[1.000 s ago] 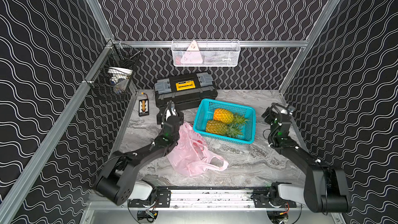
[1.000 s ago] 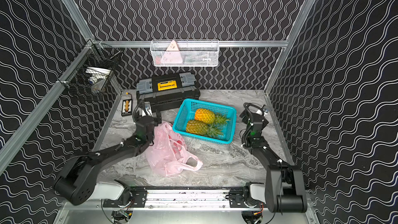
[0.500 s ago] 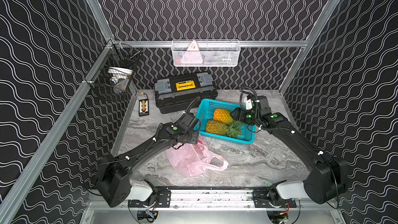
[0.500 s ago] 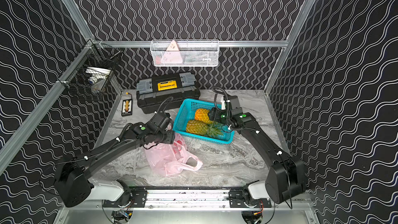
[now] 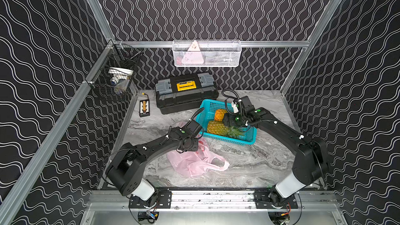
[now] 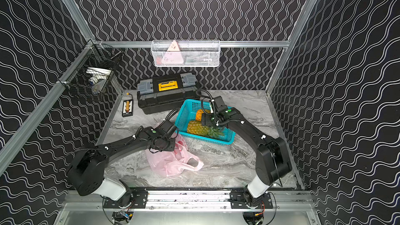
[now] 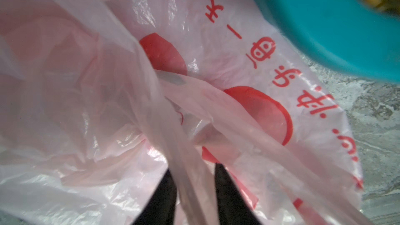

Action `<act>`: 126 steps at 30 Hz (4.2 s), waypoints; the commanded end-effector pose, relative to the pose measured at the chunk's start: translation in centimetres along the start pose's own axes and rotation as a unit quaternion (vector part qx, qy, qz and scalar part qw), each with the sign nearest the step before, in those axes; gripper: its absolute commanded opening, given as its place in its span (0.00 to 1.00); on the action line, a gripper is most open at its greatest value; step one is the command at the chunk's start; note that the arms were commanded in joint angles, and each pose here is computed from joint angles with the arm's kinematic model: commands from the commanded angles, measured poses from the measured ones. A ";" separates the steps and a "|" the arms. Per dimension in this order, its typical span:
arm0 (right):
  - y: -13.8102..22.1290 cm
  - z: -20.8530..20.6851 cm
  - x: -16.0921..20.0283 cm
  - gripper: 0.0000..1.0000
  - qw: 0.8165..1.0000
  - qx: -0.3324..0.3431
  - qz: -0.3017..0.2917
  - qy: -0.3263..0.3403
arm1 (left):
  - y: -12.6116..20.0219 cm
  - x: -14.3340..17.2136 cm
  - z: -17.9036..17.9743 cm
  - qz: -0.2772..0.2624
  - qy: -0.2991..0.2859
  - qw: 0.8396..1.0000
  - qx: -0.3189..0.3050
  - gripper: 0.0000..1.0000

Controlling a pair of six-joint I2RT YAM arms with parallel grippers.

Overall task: Place the pineapple into a plastic bag & tie a knot
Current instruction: Pick up the plastic bag at the center of the board, then place the pineapple in the plastic bag.

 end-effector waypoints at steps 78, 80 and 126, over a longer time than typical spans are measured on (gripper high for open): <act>1.9 12.4 6.5 0.34 0.936 -0.333 0.111 0.015 | 9.0 -2.6 3.7 -0.133 -0.013 0.985 0.112 0.00; 1.6 12.7 7.5 0.34 0.933 -0.334 0.135 0.014 | 8.9 -2.5 3.9 -0.132 -0.012 0.985 0.107 0.00; -2.3 17.2 1.0 0.51 0.897 -0.379 0.163 -0.161 | 12.4 -5.2 1.2 -0.234 0.091 0.890 0.382 0.00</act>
Point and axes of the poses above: each gripper's point midway between its finger pads, its own y axis back along the fingers, its own z axis along the line the jaws close on, x = y × z, the point moved 9 cm from there along y, back along the fingers
